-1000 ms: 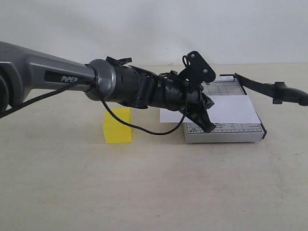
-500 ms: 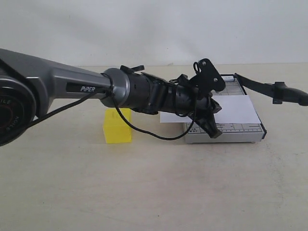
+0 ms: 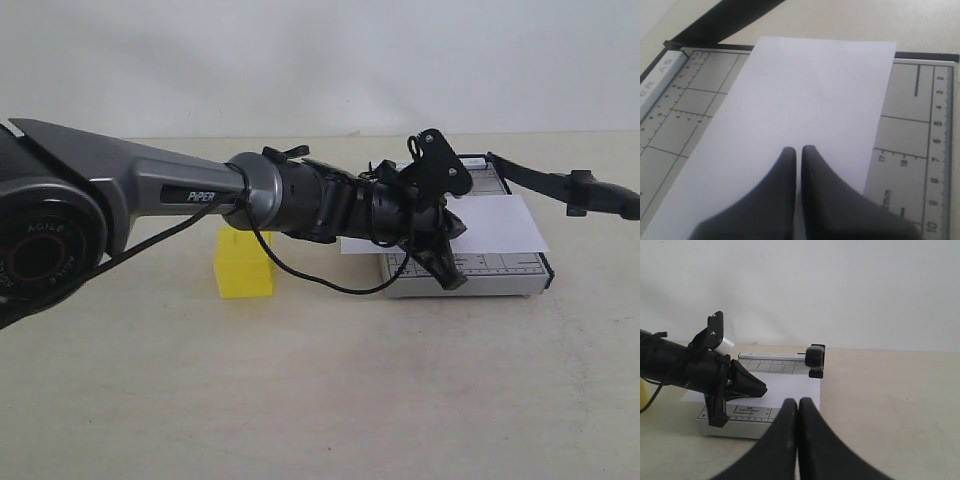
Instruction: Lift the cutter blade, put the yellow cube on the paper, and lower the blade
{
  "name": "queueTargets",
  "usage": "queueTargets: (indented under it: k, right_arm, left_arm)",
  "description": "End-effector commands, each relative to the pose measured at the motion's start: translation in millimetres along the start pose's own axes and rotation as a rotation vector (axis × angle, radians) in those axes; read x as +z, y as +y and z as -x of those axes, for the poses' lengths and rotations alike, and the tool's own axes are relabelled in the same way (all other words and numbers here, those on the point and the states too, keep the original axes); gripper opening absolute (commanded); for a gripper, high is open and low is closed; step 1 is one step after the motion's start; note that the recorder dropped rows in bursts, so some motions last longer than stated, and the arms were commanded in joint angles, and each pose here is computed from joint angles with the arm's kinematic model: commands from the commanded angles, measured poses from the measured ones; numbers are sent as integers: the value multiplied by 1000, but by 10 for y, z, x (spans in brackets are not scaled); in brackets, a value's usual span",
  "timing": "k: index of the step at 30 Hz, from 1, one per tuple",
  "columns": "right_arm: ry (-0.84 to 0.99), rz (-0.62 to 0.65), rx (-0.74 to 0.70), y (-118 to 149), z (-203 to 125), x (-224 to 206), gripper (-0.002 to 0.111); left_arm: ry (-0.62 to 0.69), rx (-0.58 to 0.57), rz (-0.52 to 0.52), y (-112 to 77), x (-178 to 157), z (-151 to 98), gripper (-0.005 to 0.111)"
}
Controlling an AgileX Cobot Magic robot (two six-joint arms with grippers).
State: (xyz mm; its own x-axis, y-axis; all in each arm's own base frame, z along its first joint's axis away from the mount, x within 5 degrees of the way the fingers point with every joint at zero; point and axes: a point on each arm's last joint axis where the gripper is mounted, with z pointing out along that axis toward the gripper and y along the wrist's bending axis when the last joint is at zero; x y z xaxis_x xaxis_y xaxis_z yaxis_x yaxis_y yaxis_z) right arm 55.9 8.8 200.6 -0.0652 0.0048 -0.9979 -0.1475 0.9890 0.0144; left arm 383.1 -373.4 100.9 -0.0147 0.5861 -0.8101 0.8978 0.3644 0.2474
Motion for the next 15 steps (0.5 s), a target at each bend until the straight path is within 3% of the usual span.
queueTargets:
  k: [1,6,15]
  right_arm:
    - [-6,0,0,0,-7,-2,0]
    - [-6,0,2,0,-7,-2,0]
    - [-6,0,0,0,-7,-2,0]
  left_arm:
    - [8,-13,-36,-120,106,-76,4]
    - [4,0,-38,-204,190,-50,4]
    - [9,5,8,-144,231,-35,4]
